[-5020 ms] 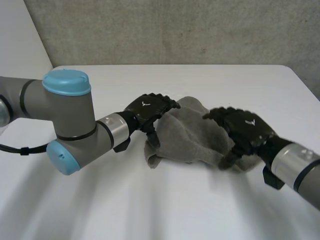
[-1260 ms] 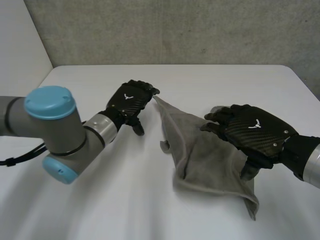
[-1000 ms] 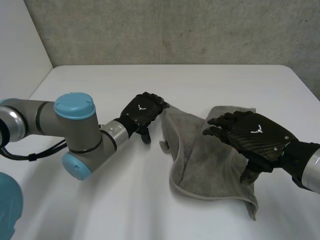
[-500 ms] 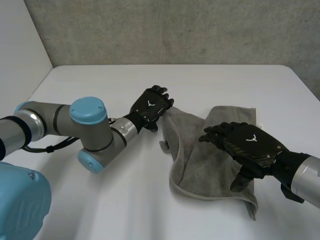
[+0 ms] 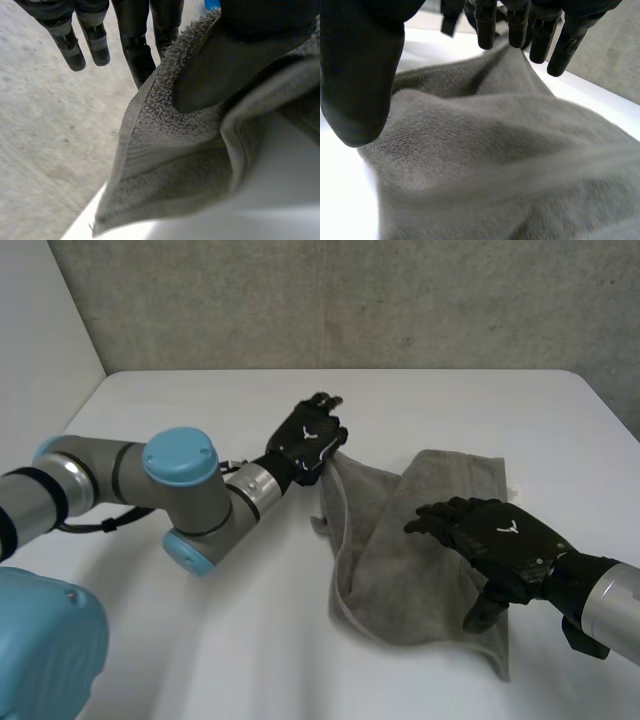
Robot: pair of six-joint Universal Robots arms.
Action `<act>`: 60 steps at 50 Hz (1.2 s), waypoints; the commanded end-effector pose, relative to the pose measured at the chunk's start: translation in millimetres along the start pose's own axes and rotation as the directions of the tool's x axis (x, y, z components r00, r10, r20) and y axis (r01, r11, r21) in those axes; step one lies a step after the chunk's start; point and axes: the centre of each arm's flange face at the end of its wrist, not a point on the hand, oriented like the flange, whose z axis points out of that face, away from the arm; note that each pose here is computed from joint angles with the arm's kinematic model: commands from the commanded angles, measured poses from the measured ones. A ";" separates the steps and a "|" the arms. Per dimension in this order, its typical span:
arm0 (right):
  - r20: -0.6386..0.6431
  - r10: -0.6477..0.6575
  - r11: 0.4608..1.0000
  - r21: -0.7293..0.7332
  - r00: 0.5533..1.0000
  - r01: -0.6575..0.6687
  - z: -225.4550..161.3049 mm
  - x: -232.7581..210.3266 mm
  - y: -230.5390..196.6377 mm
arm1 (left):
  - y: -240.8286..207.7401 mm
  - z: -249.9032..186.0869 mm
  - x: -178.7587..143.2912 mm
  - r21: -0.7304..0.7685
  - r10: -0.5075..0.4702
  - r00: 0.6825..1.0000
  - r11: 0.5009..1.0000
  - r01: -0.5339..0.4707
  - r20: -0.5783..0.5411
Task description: Fold the towel.
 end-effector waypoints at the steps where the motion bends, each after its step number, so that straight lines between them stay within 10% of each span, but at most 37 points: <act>1: -0.114 0.047 0.998 -0.029 0.992 -0.050 -1.5 11.7 17.4 | -32.8 -15.8 -16.7 0.004 0.019 0.998 1.000 -0.019 0.055; 60: -0.091 -0.118 0.983 -0.153 0.989 0.103 4.1 22.7 78.6 | -64.0 -134.7 -19.9 -0.341 -0.189 0.959 0.906 0.253 0.210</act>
